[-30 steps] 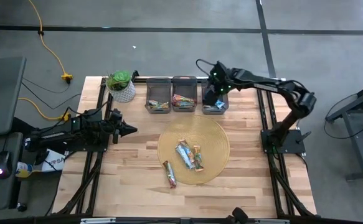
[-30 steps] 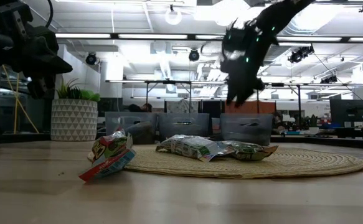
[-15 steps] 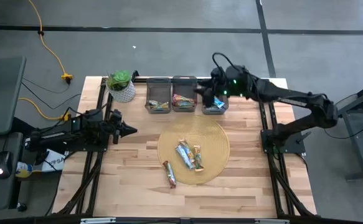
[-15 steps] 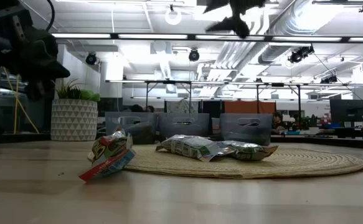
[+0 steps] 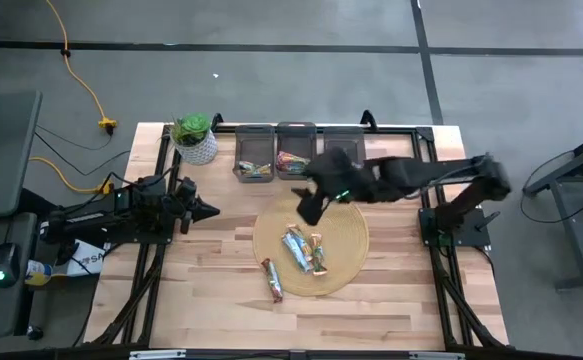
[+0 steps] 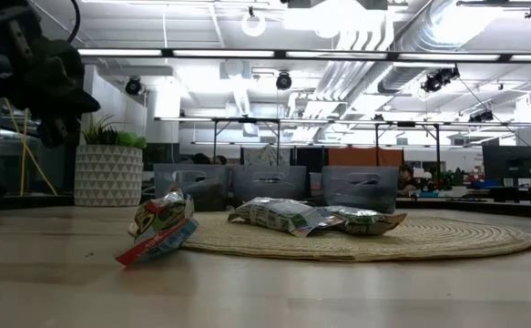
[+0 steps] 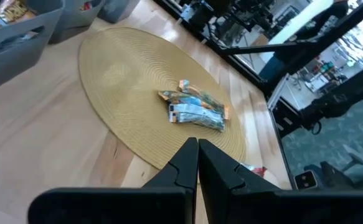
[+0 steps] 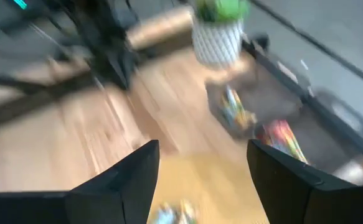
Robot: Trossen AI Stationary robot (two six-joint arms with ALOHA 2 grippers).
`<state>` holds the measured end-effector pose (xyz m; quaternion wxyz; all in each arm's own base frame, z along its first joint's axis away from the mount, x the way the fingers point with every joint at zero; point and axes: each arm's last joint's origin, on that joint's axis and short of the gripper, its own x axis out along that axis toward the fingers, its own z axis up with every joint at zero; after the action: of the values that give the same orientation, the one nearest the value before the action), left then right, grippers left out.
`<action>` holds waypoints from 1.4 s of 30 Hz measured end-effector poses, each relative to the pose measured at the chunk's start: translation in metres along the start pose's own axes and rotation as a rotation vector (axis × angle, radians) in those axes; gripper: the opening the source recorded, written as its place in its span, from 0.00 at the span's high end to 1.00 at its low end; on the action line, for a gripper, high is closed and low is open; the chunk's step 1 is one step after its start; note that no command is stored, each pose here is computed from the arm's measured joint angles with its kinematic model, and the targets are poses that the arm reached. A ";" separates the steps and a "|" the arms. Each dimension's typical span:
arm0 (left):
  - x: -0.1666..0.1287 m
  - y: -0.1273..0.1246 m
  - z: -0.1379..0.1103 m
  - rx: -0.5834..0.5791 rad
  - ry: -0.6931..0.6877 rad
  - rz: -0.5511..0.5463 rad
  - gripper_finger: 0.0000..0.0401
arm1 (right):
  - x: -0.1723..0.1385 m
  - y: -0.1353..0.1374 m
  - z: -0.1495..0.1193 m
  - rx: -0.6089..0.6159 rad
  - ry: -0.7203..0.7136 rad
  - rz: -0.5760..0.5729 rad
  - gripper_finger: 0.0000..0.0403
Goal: Pick and place Granola Bars by type
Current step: Put the yellow granola bar into the left black bin
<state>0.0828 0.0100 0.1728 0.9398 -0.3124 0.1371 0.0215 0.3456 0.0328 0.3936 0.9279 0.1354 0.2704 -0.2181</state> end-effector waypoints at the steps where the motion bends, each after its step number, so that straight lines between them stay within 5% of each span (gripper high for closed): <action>1: 0.000 0.000 0.000 0.000 0.004 -0.006 0.98 | 0.004 0.007 0.000 -0.004 0.050 -0.031 0.44; 5: 0.000 -0.001 0.000 0.004 0.014 -0.026 0.98 | 0.026 0.026 -0.011 0.021 0.305 -0.163 0.44; 12: 0.000 -0.001 0.000 0.030 0.020 -0.039 0.98 | 0.081 0.038 -0.051 0.310 0.730 -0.365 0.44; 22: 0.000 -0.004 0.000 0.036 0.039 -0.103 0.98 | 0.121 0.042 -0.101 0.519 0.802 -0.509 0.44; 42: 0.000 -0.005 -0.001 0.060 0.068 -0.152 0.98 | 0.136 0.060 -0.178 0.610 0.884 -0.524 0.43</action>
<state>0.0829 0.0054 0.1753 0.9424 -0.2943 0.1454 -0.0646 0.3986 0.1055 0.1797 0.5617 0.4026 0.5806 -0.4305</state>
